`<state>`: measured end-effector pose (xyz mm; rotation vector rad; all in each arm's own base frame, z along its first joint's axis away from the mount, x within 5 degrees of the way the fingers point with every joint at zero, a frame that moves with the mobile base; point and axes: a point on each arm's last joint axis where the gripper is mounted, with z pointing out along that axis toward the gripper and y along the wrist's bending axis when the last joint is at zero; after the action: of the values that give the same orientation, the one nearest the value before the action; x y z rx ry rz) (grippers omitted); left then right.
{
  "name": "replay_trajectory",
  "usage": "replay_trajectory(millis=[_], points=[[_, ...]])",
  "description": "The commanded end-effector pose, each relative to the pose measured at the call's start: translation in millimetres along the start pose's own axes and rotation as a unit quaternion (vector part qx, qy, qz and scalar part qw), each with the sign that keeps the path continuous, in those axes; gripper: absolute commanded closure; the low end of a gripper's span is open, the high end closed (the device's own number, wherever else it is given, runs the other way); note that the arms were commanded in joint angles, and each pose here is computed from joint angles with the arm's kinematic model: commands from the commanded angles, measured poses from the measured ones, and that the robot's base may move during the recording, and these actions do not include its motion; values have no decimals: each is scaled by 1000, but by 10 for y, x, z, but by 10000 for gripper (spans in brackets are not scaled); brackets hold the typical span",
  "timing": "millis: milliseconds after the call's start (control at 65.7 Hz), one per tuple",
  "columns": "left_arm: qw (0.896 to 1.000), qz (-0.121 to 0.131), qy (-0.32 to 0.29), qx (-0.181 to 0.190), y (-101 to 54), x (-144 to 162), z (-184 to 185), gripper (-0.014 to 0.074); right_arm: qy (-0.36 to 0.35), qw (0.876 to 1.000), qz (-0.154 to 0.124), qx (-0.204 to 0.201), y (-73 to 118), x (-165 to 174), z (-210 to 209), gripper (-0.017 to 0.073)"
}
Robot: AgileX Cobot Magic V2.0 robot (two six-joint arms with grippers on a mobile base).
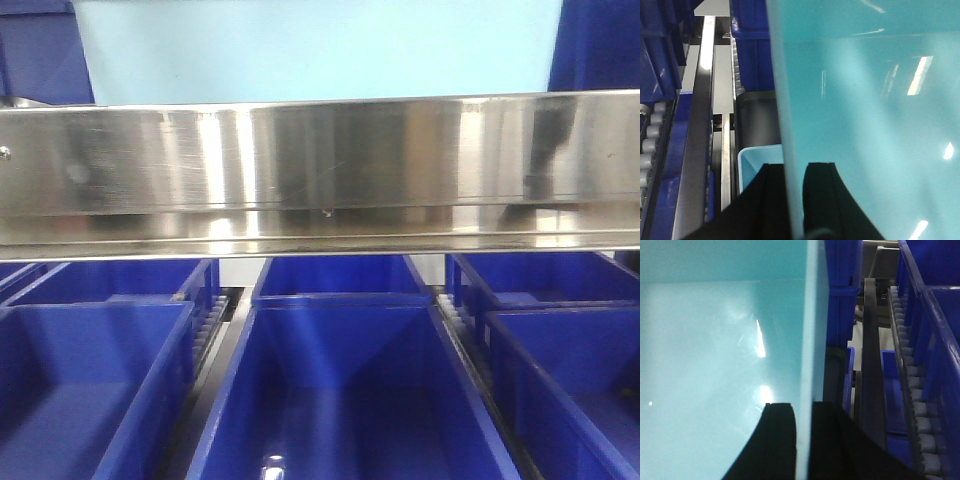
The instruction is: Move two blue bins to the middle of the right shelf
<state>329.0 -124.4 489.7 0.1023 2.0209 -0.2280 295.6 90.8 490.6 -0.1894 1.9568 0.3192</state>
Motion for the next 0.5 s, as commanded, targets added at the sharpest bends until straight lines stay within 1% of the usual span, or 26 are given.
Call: replay_trajectory(millis=[0,487], points=[[1000,1,-24,10,-16,-62,-60,704,-46,999,5,-9,22,-115,-113,711],[1000,1,-24,10,-16,-62,-60,704,-46,999,5,-9,22,-115,-113,711]])
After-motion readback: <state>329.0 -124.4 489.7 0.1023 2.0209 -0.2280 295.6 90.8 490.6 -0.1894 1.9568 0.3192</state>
